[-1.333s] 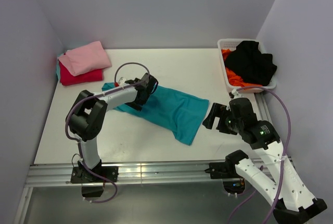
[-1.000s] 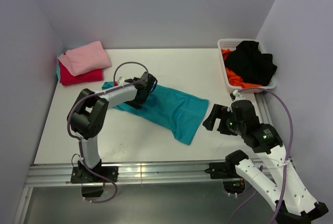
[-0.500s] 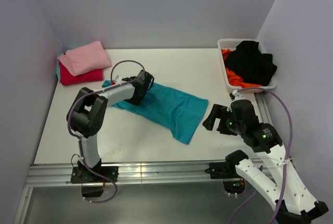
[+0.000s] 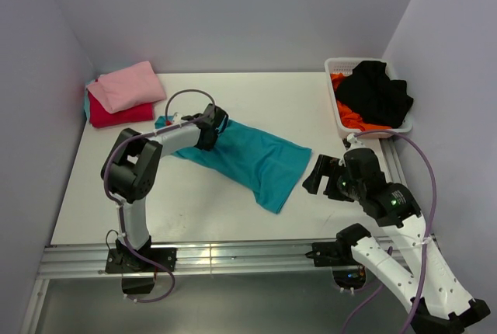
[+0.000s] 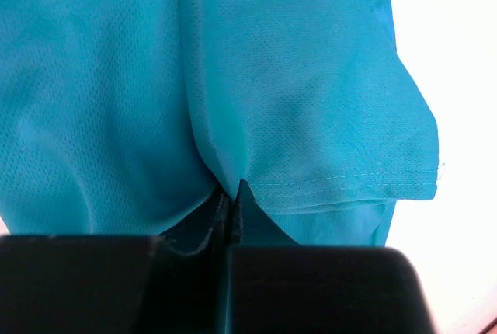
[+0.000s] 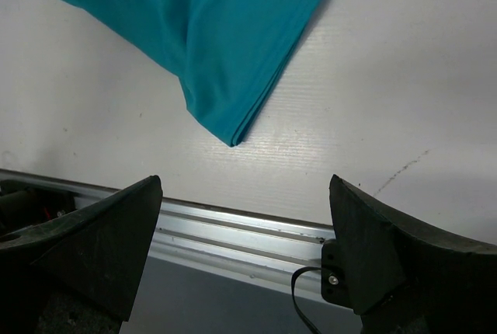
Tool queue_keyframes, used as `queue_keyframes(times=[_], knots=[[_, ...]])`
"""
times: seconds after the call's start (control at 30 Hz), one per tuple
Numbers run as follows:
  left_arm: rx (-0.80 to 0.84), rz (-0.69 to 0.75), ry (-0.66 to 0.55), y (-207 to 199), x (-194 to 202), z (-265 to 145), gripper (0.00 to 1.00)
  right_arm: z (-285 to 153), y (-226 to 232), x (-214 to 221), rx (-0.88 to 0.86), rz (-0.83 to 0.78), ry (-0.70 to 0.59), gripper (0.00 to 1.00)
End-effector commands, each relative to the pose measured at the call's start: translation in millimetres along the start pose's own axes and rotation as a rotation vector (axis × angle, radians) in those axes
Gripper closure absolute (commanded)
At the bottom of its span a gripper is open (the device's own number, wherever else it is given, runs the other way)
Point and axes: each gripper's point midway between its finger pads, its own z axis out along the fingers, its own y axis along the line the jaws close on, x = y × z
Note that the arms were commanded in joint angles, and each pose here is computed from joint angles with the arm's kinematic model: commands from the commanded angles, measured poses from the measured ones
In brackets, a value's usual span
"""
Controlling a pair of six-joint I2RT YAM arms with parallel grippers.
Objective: Fold and stack the t-shirts
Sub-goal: Flatten out the tshirt
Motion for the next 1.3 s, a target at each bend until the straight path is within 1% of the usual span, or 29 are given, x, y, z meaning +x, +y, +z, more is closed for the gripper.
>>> queue_keyframes(times=[0.0,0.1,0.27,0.33,0.6,0.93,1.23,1.27], knots=[[0.034,-0.004,0.011,-13,-3,-1,0.98,1,0,-4,0.014,0.001,-0.014,0.05],[0.041,0.002,0.017,-16,-6,-1,1.0,3,-1,-5,0.024,0.008,-0.013,0.05],[0.061,-0.005,0.034,-30,-17,-9,1.0,5,1,-8,0.025,0.018,-0.015,0.05],[0.039,0.013,0.034,-28,-23,-8,0.99,8,1,-9,0.03,0.024,-0.01,0.06],[0.063,0.014,0.053,-42,-39,-11,0.99,8,0,-12,0.042,0.042,-0.027,0.06],[0.065,0.029,0.075,-51,-41,-9,0.96,5,-4,-14,0.062,0.051,-0.047,0.06],[0.05,0.026,0.091,-49,-42,-4,0.86,3,-6,-14,0.07,0.054,-0.054,0.06],[0.05,0.025,0.094,-49,-42,-4,0.83,3,-6,-14,0.07,0.054,-0.054,0.06]])
